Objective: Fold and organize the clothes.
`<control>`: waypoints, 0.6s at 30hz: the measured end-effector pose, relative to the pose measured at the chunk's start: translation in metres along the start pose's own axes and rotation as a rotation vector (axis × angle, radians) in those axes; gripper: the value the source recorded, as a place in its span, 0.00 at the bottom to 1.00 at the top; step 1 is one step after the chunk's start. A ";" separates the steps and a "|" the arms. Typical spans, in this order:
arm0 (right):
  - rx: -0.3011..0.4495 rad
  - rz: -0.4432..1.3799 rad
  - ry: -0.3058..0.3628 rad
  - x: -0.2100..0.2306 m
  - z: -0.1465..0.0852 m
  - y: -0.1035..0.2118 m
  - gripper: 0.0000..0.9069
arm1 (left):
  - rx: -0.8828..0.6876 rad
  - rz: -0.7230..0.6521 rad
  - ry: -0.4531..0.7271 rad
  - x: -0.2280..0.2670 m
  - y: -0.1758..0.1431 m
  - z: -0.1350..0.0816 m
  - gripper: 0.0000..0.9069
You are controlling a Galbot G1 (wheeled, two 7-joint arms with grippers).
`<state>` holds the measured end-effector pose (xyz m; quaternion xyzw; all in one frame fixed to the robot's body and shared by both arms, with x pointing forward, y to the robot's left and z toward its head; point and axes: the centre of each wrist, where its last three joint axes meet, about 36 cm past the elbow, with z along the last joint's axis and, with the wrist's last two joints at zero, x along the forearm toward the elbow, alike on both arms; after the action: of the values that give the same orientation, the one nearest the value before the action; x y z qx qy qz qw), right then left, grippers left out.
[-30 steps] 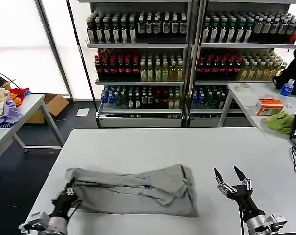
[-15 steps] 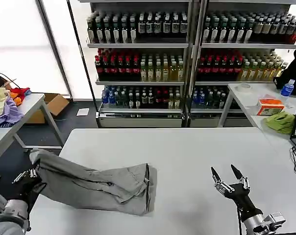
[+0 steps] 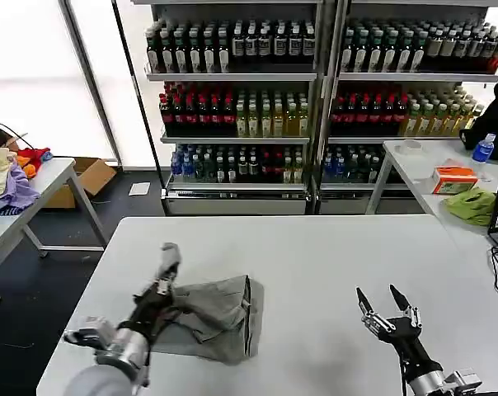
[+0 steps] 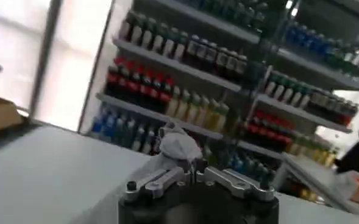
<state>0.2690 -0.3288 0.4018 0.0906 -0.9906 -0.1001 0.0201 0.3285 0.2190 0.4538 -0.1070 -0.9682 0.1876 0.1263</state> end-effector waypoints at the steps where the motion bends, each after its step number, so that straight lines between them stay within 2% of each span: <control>1: 0.001 0.002 0.001 0.001 0.000 -0.001 1.00 | 0.008 0.018 0.017 -0.004 -0.006 0.007 0.01; 2: 0.002 0.004 0.001 0.002 0.001 -0.001 1.00 | 0.017 0.035 0.038 -0.007 -0.013 0.015 0.01; 4: 0.003 0.010 0.001 0.003 0.001 -0.003 1.00 | 0.030 0.065 0.076 -0.013 -0.023 0.031 1.00; 8: 0.002 0.018 -0.005 0.005 -0.001 -0.004 1.00 | 0.030 0.115 0.161 -0.023 -0.041 0.064 1.00; 11: 0.003 0.017 -0.004 0.006 -0.002 -0.004 1.00 | 0.022 0.138 0.201 -0.028 -0.051 0.081 1.00; 14: 0.001 0.015 -0.003 0.008 -0.002 -0.002 1.00 | 0.017 0.158 0.216 -0.033 -0.060 0.088 1.00; 18: -0.008 0.011 -0.001 0.011 -0.001 0.003 1.00 | 0.017 0.168 0.209 -0.038 -0.067 0.087 1.00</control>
<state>0.2579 -0.3283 0.4037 0.0853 -0.9907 -0.1042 0.0206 0.3292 0.1189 0.3945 -0.2058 -0.9357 0.1936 0.2113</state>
